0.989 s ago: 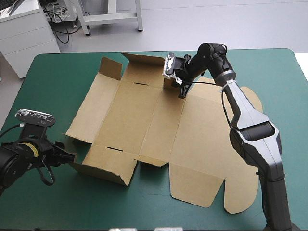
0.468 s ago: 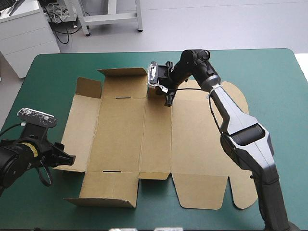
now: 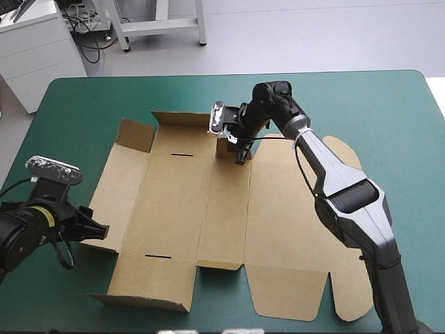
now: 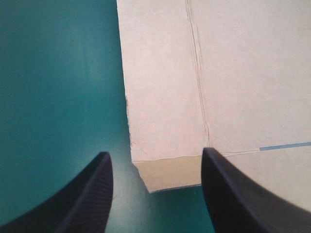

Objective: Fold the box

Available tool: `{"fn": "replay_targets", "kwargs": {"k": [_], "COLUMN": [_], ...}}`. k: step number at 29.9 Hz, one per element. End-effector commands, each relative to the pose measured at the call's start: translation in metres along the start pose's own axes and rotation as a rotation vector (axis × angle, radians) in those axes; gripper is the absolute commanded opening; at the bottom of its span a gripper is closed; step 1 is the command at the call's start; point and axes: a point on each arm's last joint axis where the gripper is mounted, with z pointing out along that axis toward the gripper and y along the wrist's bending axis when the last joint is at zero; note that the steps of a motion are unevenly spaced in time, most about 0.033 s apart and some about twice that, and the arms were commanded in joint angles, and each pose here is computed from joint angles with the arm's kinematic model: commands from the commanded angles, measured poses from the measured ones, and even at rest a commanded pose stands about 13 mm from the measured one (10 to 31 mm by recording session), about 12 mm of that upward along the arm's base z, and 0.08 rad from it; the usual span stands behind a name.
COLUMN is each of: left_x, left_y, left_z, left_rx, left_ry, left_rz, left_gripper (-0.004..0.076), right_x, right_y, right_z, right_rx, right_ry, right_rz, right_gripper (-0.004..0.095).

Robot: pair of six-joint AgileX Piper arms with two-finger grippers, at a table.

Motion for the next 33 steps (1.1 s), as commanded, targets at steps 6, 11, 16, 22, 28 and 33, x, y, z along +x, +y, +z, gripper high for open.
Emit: {"fn": "replay_targets", "kwargs": {"k": [6,11,16,22,28,33], "left_x": [0.000,0.000,-0.007,-0.023,-0.044,-0.050], "left_y": [0.004,0.004,0.002,0.000,0.007,0.029], "left_z": [-0.010,-0.009,0.002,0.003,0.000,0.015], "left_rx": [-0.024,-0.024,-0.032,-0.027,-0.062,-0.130], "left_ry": [-0.002,0.002,0.043,0.040,-0.019,0.041], "left_rz": [0.008,0.009,0.005,-0.010,-0.029,-0.054], "left_gripper": [0.0386,0.0386,0.0388,0.0388,0.0388,0.0388], "right_x": [-0.024,-0.027,-0.028,-0.019,-0.003,0.020], "right_y": [-0.007,-0.009,-0.001,0.020,0.061,0.105], "right_z": [-0.079,-0.126,-0.176,-0.253,-0.296,-0.300], "right_rx": [0.191,0.344,0.432,0.526,0.531,0.481], "right_ry": [-0.091,-0.113,-0.186,-0.318,-0.319,-0.241], "right_rz": [0.137,0.391,0.565,0.706,0.746,0.795], "right_gripper": [0.0793,0.0792,0.0792,0.0792,0.0792,0.0769]}}
